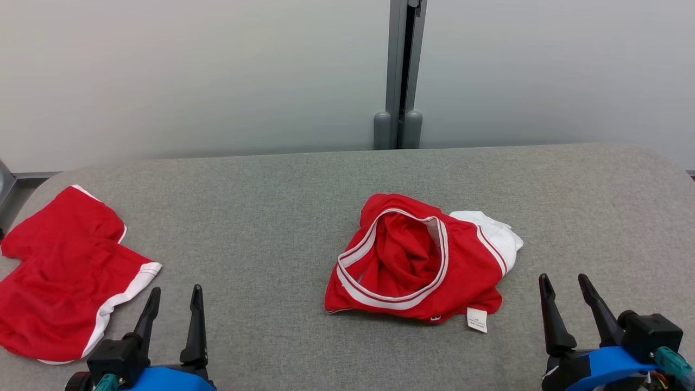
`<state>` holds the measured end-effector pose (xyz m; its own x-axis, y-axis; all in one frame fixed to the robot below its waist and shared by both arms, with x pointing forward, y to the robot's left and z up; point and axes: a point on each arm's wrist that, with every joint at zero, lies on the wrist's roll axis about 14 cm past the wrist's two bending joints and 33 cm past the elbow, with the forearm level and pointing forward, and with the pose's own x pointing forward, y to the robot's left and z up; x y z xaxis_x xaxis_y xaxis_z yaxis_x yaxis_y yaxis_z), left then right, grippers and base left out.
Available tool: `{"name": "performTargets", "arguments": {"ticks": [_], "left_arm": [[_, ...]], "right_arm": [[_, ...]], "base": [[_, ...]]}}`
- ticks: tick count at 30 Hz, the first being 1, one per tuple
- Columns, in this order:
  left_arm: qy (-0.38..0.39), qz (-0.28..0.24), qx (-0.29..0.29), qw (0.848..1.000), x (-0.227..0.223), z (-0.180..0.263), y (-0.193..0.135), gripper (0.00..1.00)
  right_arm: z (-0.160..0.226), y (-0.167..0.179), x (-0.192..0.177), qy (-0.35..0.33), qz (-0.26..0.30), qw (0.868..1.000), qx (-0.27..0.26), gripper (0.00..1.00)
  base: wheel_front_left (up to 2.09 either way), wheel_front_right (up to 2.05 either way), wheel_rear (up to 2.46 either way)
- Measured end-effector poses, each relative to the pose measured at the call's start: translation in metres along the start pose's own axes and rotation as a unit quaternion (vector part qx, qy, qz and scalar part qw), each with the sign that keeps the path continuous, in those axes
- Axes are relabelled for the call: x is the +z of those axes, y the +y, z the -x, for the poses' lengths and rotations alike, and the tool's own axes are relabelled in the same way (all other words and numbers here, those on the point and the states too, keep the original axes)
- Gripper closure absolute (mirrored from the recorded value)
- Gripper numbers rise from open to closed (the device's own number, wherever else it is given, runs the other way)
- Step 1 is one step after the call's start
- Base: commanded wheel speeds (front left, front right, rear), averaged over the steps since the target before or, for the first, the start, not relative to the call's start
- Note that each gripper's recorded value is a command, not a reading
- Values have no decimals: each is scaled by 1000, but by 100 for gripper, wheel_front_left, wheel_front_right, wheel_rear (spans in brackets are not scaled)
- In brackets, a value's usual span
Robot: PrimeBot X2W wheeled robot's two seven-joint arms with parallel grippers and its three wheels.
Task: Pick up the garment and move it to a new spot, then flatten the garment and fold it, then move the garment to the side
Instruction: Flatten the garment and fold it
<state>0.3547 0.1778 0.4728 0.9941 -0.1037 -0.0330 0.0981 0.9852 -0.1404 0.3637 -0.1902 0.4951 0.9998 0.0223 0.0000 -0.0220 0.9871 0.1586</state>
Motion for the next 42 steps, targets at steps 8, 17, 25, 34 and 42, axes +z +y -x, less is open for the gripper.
{"name": "performTargets", "arguments": {"ticks": [8,17,25,34,42], "left_arm": [[-1,0,-6,1000,0,-1,-4,0],[2,4,-8,1000,-2,0,-6,0],[4,8,-8,1000,-3,-3,-8,0],[1,5,-15,1000,-1,-7,-10,0],[0,2,-11,1000,1,-12,-5,0]], "right_arm": [[0,2,-2,2,-2,1000,2,0],[0,4,-5,8,-7,1000,5,0],[-26,36,5,32,11,998,54,0],[-70,87,-2,138,59,981,123,0],[-95,94,-39,218,119,960,132,0]], "base": [[0,0,0],[0,0,0],[0,0,0],[0,0,0],[0,0,0]]}}
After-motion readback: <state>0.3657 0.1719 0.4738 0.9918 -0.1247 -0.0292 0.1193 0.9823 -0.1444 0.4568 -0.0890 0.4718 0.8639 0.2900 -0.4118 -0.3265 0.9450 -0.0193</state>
